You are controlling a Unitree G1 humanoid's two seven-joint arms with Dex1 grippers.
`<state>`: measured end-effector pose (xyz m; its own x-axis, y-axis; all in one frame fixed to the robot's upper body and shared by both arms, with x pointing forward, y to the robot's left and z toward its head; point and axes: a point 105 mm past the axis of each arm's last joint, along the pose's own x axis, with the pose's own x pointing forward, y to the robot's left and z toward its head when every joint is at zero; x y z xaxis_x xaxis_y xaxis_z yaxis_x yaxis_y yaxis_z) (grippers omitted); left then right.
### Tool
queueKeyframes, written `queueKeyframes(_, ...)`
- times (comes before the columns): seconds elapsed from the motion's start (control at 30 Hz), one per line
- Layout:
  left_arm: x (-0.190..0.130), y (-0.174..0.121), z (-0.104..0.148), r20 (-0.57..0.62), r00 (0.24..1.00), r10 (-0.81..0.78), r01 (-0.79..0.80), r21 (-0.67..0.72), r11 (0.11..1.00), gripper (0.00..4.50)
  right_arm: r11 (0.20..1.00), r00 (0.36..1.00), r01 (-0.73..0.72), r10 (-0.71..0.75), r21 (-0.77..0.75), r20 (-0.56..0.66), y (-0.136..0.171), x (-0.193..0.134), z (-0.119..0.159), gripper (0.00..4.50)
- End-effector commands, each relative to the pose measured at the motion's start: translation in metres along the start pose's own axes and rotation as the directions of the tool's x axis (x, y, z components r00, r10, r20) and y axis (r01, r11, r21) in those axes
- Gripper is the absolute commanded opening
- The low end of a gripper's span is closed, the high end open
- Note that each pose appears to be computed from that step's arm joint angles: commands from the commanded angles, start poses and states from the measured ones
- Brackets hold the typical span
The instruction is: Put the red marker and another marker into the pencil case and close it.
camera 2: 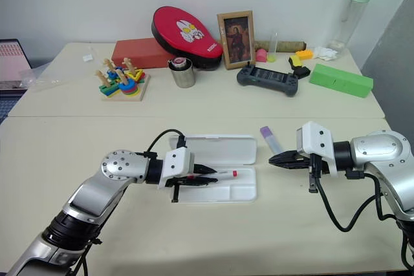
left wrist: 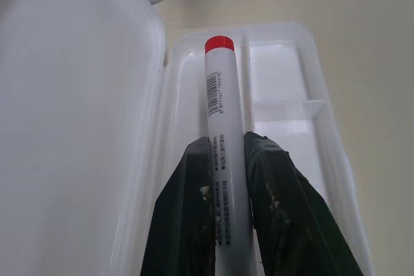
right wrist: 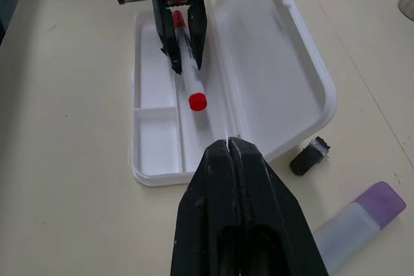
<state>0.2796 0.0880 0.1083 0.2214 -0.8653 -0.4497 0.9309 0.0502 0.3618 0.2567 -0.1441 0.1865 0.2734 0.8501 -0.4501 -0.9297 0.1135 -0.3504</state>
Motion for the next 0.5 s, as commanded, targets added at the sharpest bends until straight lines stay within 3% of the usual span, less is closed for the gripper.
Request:
queueKeyframes(0.03,0.0032,0.0023,0.0049,0.007,1.0,0.012,-0.012,0.054,0.998,0.42,0.999,1.0,0.002,-0.001,-0.039,0.007,0.0006,-0.0015,0.0091,0.0)
queueKeyframes(0.17,0.0055,0.0026,0.0053,0.01,1.0,0.015,-0.016,0.062,0.998,0.42,0.999,1.0,0.003,-0.003,-0.039,0.009,0.0003,-0.0006,0.0093,0.0)
queueKeyframes(0.2,0.0057,0.003,0.0056,0.012,1.0,0.018,-0.019,0.064,0.998,0.98,0.999,1.0,0.003,-0.003,-0.039,0.009,0.0002,-0.0005,0.0093,0.0)
queueKeyframes(0.5,0.0041,0.0046,0.0089,0.026,0.999,0.023,-0.025,0.07,0.997,2.87,0.999,1.0,0.007,-0.006,-0.038,0.01,0.0002,-0.0003,0.0095,0.0)
